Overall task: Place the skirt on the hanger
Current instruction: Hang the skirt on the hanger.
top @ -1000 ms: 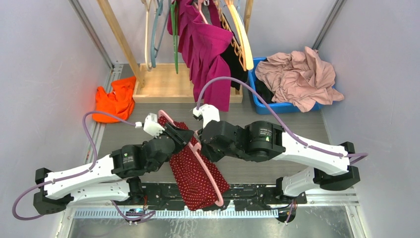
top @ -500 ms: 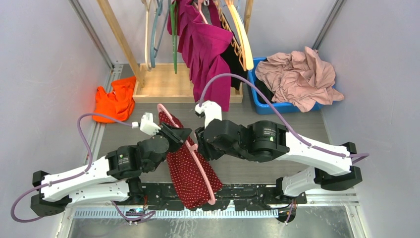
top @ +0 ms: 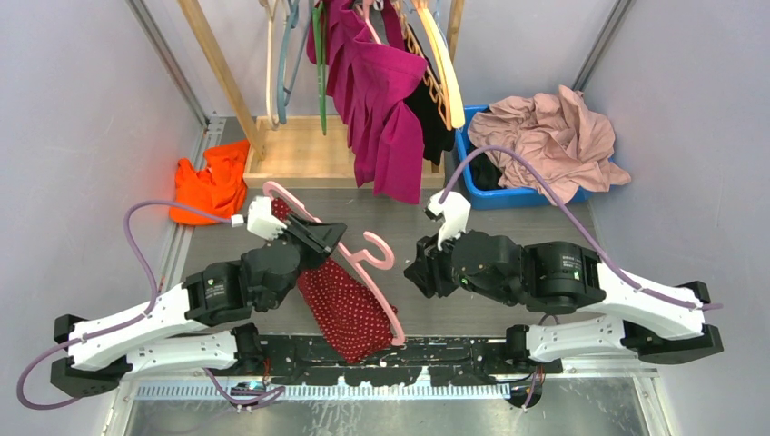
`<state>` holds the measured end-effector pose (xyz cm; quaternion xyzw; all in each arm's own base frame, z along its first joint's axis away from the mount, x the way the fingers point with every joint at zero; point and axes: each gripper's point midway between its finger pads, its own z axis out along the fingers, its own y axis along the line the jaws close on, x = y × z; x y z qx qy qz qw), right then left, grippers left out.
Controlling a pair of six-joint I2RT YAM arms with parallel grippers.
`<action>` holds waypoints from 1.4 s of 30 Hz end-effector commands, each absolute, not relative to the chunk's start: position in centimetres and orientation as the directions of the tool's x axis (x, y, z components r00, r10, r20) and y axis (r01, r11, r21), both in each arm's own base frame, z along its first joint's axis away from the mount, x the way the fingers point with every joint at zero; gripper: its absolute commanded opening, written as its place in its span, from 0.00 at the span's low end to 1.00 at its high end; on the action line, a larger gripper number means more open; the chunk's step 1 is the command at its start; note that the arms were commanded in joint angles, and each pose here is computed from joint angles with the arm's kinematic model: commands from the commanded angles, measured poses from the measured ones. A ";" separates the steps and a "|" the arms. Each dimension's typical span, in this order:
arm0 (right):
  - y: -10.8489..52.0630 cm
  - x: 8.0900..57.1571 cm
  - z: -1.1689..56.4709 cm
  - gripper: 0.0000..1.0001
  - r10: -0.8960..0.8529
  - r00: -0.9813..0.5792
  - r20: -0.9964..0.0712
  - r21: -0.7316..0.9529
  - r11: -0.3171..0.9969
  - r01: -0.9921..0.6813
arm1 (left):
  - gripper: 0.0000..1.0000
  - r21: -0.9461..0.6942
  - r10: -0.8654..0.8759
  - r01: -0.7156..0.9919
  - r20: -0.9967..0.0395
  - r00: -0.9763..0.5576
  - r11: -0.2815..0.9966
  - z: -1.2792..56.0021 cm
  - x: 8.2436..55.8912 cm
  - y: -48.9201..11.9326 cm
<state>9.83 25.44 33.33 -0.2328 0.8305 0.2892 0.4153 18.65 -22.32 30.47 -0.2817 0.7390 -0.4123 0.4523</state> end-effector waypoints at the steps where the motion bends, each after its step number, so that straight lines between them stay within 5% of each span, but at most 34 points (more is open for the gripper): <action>1: 25.4 10.2 33.0 0.41 -0.125 -0.518 -0.846 0.283 0.719 -0.635 | 0.24 -0.906 -0.857 -0.014 -0.395 -0.330 0.423 34.7 19.7 -20.9; 17: 28.9 9.0 30.6 0.48 -0.129 -0.320 -0.939 0.179 0.609 -0.772 | 0.24 -0.927 -0.886 0.008 -0.360 -0.293 0.374 37.0 19.9 -19.8; 42: 32.3 10.5 27.9 0.47 0.000 -0.185 -0.983 0.139 0.660 -0.738 | 0.24 -0.937 -0.891 0.023 -0.339 -0.301 0.349 37.7 19.7 -19.8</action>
